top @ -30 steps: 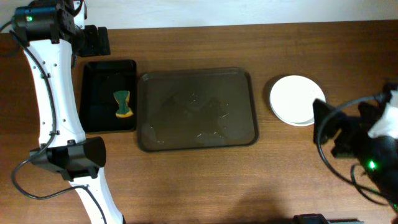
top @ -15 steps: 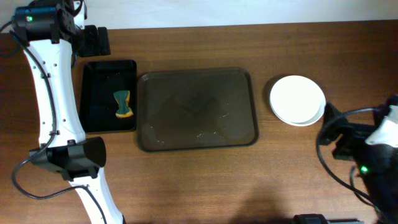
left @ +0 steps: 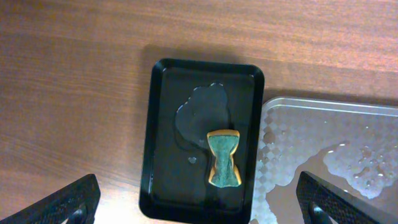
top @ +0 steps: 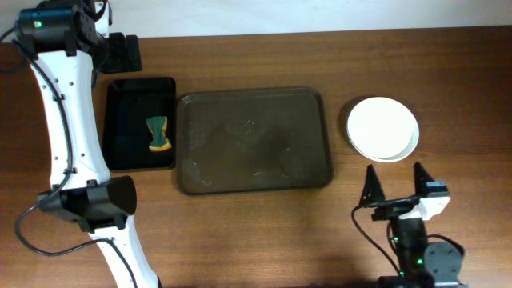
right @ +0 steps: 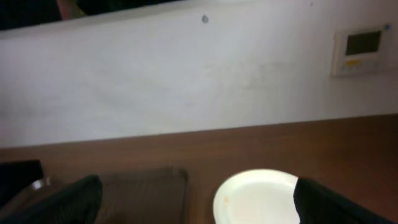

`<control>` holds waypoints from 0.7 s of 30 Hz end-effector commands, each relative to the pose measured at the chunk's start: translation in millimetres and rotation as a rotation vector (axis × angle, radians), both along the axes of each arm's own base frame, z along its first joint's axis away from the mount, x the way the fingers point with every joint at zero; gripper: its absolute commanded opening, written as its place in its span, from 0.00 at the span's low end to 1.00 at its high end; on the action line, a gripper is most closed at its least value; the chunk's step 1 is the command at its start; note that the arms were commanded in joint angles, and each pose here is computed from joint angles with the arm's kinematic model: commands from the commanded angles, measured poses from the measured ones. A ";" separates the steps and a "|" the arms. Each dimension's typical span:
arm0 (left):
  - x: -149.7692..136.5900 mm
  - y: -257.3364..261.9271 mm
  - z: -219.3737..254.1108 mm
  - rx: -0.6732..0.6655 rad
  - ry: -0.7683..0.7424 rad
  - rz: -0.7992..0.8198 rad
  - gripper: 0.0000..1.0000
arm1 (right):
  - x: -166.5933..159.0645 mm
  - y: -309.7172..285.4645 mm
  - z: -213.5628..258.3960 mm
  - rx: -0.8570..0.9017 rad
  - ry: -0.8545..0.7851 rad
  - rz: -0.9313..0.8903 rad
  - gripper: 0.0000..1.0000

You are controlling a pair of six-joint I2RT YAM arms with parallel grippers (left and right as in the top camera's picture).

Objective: Clean dirty plates on tray and stack at the side

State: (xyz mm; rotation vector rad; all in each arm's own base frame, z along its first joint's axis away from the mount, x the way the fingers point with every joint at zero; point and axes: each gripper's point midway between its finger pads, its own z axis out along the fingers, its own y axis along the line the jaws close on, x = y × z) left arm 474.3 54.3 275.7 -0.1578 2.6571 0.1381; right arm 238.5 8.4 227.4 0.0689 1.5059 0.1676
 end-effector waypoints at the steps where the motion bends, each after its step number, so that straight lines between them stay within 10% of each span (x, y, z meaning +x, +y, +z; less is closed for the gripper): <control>1: 1.1 1.4 -0.4 0.013 0.000 -0.003 0.99 | 3.1 3.4 -16.2 0.041 -0.028 0.024 0.98; 21: 1.1 1.4 -0.4 0.013 0.000 -0.003 0.99 | 7.4 0.0 -69.6 0.043 0.138 -0.002 0.98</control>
